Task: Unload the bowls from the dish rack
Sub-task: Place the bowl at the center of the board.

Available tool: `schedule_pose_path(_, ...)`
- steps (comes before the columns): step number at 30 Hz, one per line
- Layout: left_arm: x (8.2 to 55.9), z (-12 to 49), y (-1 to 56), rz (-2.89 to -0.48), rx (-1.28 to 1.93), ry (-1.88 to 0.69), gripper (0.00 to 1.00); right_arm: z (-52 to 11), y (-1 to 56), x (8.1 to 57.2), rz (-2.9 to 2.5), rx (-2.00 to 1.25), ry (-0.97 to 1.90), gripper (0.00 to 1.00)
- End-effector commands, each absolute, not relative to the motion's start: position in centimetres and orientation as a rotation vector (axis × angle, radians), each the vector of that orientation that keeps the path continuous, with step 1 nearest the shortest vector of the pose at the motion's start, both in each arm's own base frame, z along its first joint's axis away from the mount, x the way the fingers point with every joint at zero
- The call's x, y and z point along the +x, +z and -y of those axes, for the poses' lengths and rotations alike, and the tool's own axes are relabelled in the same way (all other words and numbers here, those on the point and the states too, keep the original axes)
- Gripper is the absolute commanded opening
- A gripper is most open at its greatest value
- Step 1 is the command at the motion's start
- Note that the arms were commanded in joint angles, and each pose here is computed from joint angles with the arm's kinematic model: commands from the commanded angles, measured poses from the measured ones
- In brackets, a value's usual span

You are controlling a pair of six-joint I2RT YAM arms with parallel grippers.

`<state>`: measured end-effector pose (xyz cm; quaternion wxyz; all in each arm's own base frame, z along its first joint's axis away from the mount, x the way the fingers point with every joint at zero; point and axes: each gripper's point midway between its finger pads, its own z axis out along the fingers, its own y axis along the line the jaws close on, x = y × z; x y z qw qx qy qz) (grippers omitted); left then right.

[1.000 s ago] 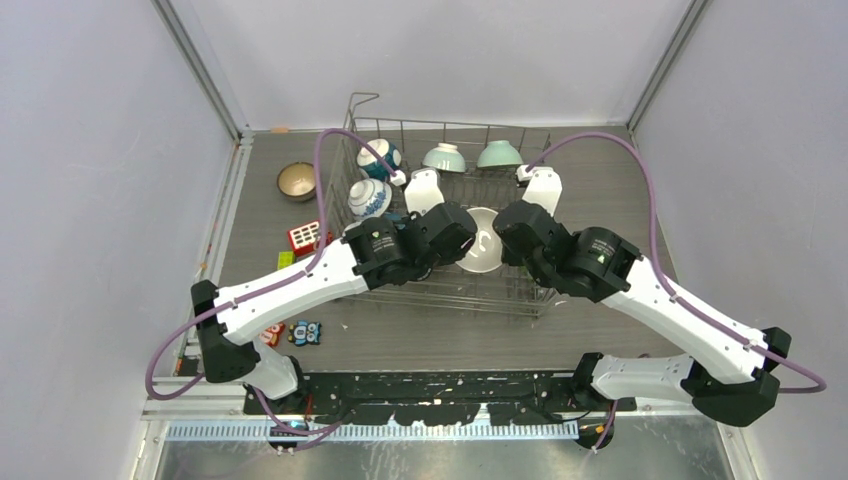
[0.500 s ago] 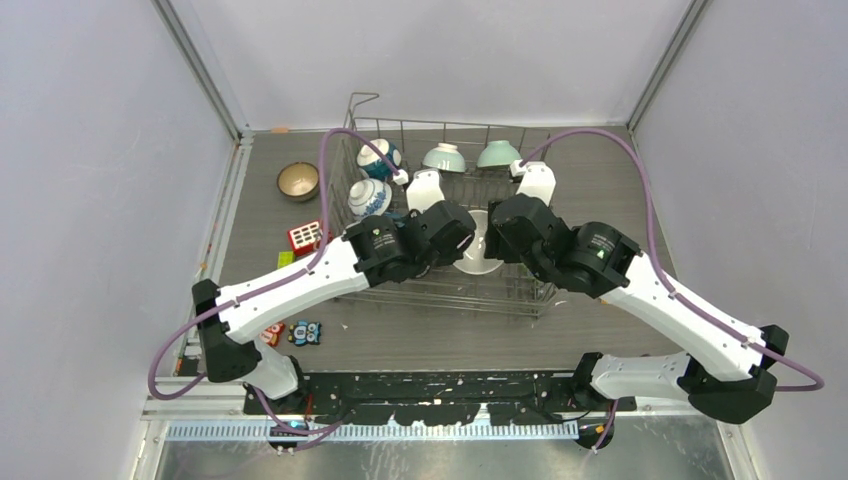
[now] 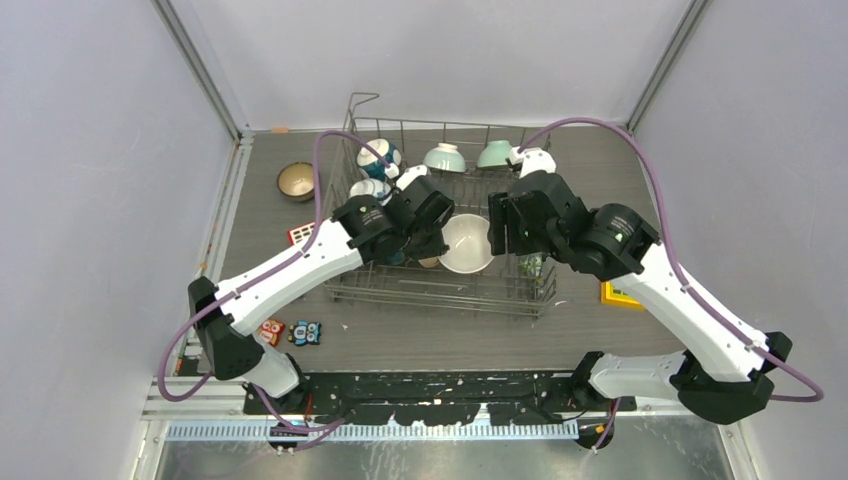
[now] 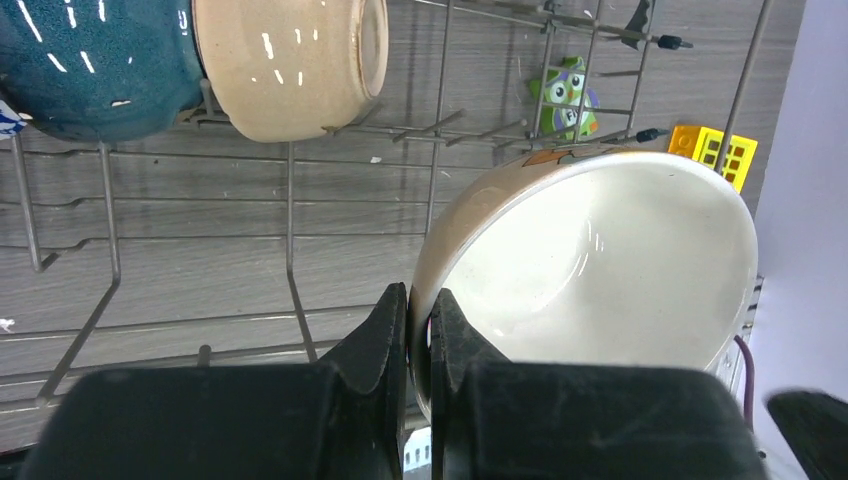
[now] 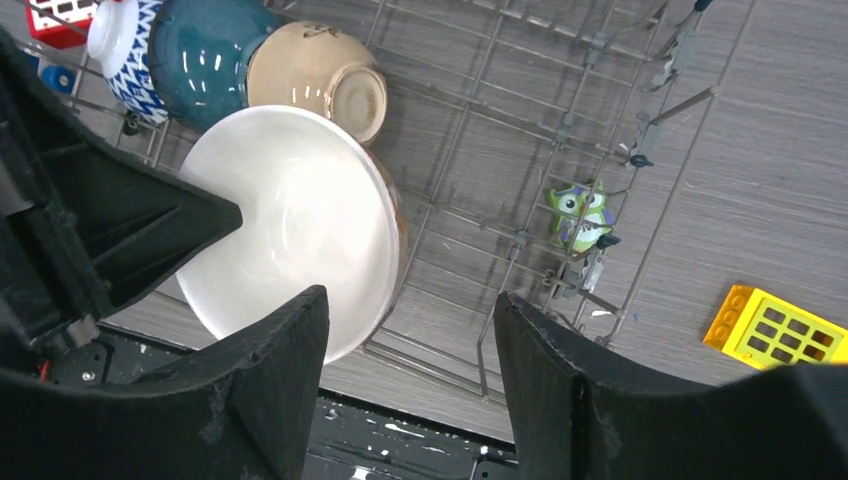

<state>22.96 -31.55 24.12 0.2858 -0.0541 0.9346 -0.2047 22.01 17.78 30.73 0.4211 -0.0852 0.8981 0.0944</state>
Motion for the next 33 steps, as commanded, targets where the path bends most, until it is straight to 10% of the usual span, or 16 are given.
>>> schedule_pose_path(1, 23.2, 32.3, 28.0, -2.428, -0.113, -0.653, 0.00, -19.3, 30.7, 22.3, -2.288, -0.274, 0.329, 0.65)
schedule_pose_path(24, 23.7, 32.3, 28.3, -2.404, -0.125, -0.647, 0.00, -20.1, 27.2, 24.2, -2.380, -0.282, 0.217, 0.26)
schedule_pose_path(33, 23.8, 32.2, 28.5, -2.395, -0.133, -0.651, 0.00, -19.9, 26.2, 24.2, -2.402, -0.303, 0.179, 0.29)
